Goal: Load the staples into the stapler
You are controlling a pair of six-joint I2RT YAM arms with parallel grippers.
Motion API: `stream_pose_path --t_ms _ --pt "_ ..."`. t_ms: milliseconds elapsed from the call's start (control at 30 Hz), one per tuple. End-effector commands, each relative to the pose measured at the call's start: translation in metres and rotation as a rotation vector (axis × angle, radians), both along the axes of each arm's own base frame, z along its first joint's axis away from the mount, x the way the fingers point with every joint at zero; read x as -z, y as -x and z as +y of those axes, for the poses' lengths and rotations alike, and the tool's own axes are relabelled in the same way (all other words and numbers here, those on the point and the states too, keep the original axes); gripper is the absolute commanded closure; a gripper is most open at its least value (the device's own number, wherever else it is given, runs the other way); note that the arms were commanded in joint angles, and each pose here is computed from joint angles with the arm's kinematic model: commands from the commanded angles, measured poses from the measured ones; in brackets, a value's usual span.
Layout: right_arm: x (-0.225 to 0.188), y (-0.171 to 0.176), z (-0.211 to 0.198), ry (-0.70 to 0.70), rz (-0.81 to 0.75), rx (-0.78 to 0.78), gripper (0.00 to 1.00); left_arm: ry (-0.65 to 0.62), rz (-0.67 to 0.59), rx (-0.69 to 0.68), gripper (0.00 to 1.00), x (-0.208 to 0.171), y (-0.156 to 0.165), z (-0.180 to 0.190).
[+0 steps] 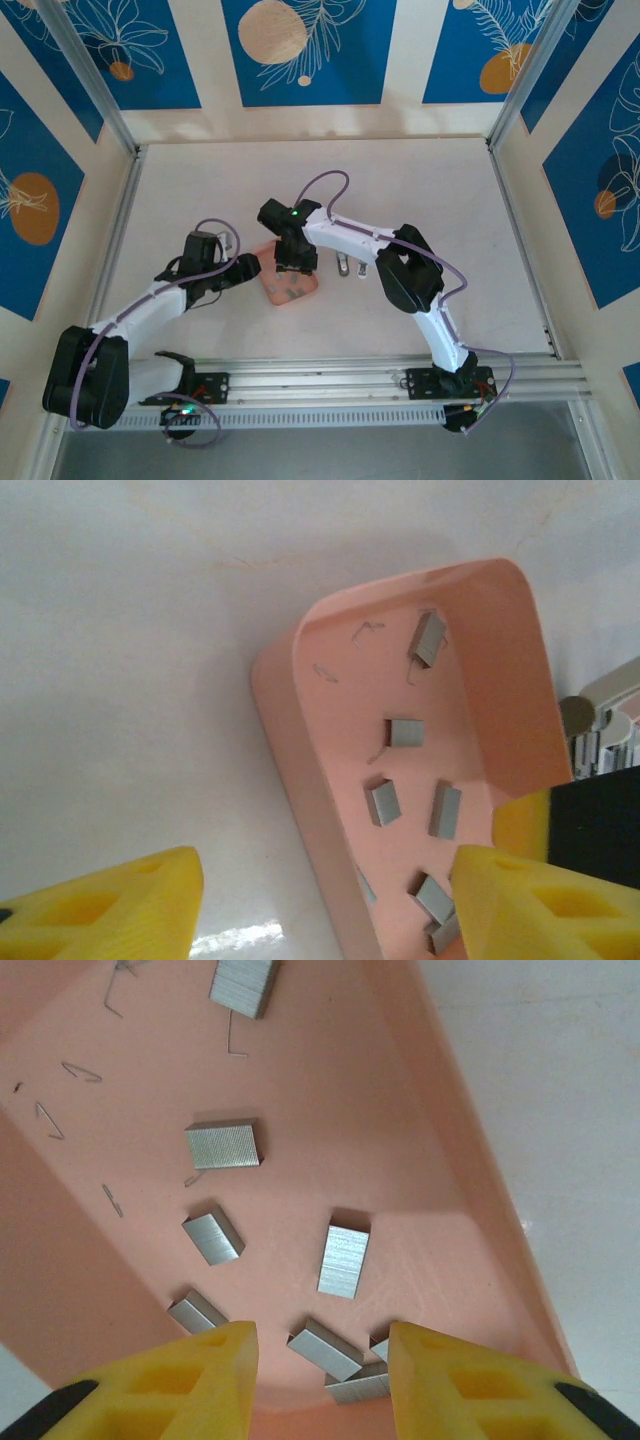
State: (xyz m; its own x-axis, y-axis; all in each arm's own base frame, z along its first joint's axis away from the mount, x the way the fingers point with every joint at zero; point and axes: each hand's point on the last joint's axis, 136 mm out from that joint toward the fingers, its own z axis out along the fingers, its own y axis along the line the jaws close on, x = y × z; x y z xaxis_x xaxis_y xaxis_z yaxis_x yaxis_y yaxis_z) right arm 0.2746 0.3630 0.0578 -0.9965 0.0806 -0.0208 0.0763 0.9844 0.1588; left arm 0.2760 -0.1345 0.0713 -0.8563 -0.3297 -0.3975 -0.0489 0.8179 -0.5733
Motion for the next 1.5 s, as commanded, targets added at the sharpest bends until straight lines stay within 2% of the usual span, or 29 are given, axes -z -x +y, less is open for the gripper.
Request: stream_pose_path --t_ms 0,267,667,1100,1467 --pt "0.011 -0.004 0.000 0.010 0.020 0.035 0.60 -0.016 0.029 -0.057 0.36 0.013 0.001 0.006" --pt "0.019 -0.004 0.000 0.017 0.039 0.046 0.60 0.029 0.027 -0.047 0.38 0.018 0.000 -0.008" --pt "0.028 -0.007 -0.005 0.043 0.043 0.061 0.62 -0.037 0.068 -0.061 0.49 0.035 0.007 -0.003" --pt "0.043 -0.007 -0.010 0.070 0.075 0.072 0.67 -0.044 0.074 -0.059 0.49 0.038 0.009 -0.002" --pt "0.056 -0.014 -0.016 0.079 0.054 0.048 0.84 -0.044 0.078 -0.039 0.49 0.038 0.009 -0.005"
